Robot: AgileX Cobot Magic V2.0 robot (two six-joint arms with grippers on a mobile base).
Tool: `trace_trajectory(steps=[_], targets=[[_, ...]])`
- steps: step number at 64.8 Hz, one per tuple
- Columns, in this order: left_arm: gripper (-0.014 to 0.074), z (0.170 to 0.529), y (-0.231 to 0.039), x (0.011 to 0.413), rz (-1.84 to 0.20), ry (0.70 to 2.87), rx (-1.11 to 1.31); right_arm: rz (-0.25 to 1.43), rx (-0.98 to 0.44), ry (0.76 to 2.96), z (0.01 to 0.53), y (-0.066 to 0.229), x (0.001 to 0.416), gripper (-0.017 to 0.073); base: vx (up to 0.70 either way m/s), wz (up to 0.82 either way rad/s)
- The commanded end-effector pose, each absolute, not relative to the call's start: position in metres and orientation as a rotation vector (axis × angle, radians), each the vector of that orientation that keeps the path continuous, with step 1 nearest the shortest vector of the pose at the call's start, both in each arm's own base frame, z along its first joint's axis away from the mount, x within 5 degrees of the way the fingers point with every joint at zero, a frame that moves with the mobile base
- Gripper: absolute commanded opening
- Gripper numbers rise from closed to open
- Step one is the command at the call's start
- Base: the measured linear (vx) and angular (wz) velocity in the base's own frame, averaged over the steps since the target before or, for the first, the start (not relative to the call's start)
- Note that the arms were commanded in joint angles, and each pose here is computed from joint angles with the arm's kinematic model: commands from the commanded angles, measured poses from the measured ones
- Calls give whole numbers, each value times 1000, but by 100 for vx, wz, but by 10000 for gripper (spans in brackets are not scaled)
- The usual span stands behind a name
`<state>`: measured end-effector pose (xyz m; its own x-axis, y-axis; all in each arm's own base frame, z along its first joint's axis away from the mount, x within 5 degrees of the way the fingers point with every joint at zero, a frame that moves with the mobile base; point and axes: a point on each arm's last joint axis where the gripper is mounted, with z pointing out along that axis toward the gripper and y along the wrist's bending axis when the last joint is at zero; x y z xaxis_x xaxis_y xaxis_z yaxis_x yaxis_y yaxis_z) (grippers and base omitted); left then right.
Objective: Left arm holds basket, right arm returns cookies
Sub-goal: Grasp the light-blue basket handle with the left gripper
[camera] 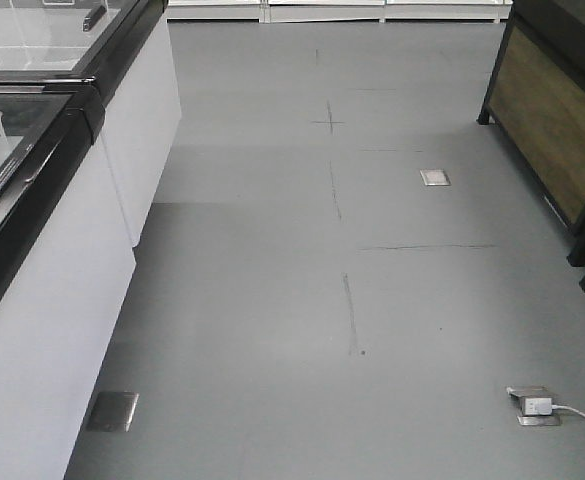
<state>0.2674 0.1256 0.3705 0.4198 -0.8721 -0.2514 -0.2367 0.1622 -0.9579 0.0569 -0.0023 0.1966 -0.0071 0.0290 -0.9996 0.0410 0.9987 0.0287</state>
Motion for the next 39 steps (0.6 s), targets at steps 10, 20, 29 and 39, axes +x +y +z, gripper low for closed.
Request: trace_trajectory(steps=[10, 20, 29, 39], targets=[[-8, 407, 125, 258, -612, 977, -1283, -22, 50, 1492, 204, -3, 56, -8, 0, 0], [-8, 406, 123, 259, -640, 997, -1290, -22, 50, 1492, 204, -3, 56, -8, 0, 0], [-8, 411, 118, 262, -701, 1037, -1280, -22, 50, 1492, 204, -3, 56, -8, 0, 0], [-8, 420, 112, 264, -796, 1048, -1286, -22, 50, 1492, 204, -3, 56, -8, 0, 0]])
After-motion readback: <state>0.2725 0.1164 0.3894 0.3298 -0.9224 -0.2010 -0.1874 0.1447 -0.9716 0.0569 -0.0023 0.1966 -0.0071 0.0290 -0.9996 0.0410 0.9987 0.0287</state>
